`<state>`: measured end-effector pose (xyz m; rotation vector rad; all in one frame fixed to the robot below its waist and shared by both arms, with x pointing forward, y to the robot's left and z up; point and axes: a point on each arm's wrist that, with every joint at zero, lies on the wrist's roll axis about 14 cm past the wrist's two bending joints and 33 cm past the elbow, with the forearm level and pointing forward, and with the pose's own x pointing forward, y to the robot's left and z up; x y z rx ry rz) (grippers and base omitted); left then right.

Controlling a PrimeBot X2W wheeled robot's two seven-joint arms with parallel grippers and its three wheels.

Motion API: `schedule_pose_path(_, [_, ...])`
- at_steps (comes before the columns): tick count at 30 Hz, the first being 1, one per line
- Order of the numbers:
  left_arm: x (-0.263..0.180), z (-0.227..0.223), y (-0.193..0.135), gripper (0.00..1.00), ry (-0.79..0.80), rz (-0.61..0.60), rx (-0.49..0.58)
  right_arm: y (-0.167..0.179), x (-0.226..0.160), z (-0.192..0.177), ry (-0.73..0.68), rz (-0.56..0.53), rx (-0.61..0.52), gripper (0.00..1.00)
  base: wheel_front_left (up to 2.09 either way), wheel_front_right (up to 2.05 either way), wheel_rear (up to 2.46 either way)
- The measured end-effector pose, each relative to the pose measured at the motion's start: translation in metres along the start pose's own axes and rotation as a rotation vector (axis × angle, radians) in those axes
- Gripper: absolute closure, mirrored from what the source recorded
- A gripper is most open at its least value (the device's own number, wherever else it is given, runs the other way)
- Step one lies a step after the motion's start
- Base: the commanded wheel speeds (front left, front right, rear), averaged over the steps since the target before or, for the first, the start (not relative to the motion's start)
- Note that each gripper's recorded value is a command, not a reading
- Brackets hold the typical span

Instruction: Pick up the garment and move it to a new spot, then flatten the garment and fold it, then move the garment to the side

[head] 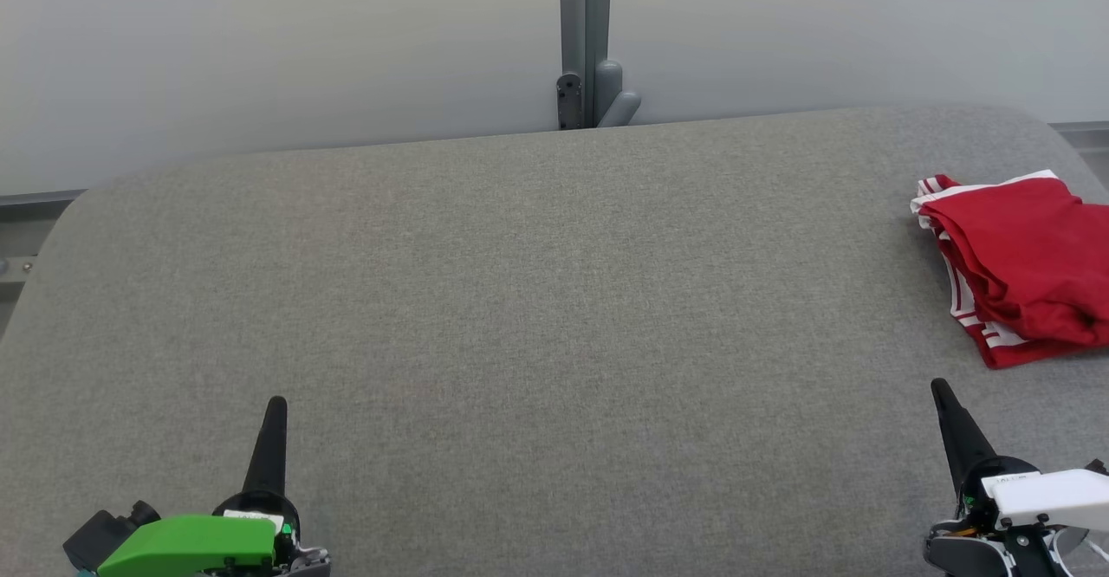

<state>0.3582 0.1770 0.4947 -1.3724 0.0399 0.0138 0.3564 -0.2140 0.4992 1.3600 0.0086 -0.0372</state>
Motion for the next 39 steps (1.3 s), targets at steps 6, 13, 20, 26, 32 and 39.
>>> schedule_pose_path(6, [0.003, 0.000, -0.002, 1.00, 0.002, -0.009, -0.036, 0.000, 0.001, 0.002, 0.000, 0.003, 0.041, 1.00, 0.00, 0.00, 0.00])
schedule_pose_path(13, [0.005, 0.001, -0.003, 1.00, 0.005, -0.011, -0.084, 0.000, 0.002, 0.004, -0.001, 0.006, 0.095, 1.00, 0.00, 0.00, 0.00])
schedule_pose_path(20, [0.008, 0.001, -0.004, 1.00, 0.008, -0.015, -0.134, 0.000, 0.003, 0.006, -0.003, 0.010, 0.146, 1.00, 0.00, 0.00, 0.00])
schedule_pose_path(26, [0.011, 0.001, -0.005, 1.00, 0.009, -0.020, -0.177, 0.000, 0.004, 0.008, -0.007, 0.015, 0.187, 1.00, 0.00, 0.00, 0.00])
schedule_pose_path(32, [0.012, 0.001, -0.006, 1.00, 0.011, -0.025, -0.197, 0.002, 0.005, 0.009, -0.007, 0.022, 0.213, 1.00, 0.00, 0.00, 0.00])
schedule_pose_path(39, [0.012, 0.001, -0.006, 1.00, 0.012, -0.025, -0.198, 0.002, 0.005, 0.009, -0.004, 0.022, 0.214, 1.00, 0.00, 0.00, 0.00])
